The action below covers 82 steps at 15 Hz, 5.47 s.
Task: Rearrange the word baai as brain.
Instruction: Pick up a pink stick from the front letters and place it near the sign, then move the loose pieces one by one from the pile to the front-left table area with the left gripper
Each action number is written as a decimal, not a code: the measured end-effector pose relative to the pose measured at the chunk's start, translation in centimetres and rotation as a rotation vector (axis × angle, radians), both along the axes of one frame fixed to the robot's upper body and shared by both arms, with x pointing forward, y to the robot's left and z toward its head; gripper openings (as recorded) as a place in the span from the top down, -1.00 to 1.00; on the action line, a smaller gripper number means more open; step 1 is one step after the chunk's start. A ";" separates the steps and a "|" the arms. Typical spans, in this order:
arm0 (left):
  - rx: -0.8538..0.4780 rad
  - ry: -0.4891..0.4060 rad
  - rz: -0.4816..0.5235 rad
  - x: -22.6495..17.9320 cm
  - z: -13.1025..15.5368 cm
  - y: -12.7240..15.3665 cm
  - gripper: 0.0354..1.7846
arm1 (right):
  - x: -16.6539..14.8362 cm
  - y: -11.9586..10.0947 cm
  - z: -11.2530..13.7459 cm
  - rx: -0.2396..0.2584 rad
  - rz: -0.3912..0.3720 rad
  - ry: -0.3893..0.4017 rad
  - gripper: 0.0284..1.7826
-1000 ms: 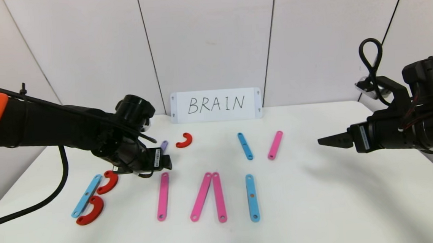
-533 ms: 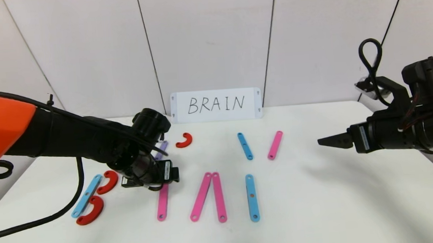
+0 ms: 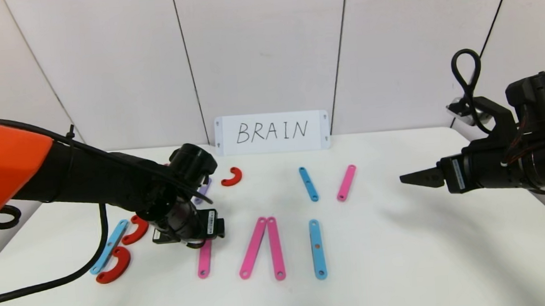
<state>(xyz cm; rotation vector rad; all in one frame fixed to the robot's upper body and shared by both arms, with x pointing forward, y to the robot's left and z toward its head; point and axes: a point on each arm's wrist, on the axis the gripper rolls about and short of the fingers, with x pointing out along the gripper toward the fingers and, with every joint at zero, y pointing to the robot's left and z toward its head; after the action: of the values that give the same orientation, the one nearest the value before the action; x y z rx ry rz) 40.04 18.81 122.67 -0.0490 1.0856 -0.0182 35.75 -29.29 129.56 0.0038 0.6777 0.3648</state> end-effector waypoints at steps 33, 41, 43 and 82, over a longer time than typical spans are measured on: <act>-0.129 -0.295 -0.153 8.1 4.6 -10.5 0.69 | -0.9 -0.2 0.8 0.002 -0.005 -0.029 -0.95; -0.190 -0.387 -0.185 9.9 0.6 -13.9 0.69 | -1.2 -0.1 0.8 0.002 0.001 -0.030 -0.95; -0.184 -0.389 -0.190 9.9 -0.1 -14.3 0.69 | -1.3 -0.1 0.8 0.002 0.001 -0.030 -0.95; -0.066 -0.393 -0.007 11.6 6.5 -3.1 -0.94 | -1.1 -0.2 0.4 0.004 -0.001 -0.014 -0.95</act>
<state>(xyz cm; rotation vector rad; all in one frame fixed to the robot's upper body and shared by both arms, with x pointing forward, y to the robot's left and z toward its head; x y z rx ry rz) 51.67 15.68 129.16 -0.0963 0.6922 -0.0674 34.68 -29.45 129.93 0.0049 0.6637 0.3650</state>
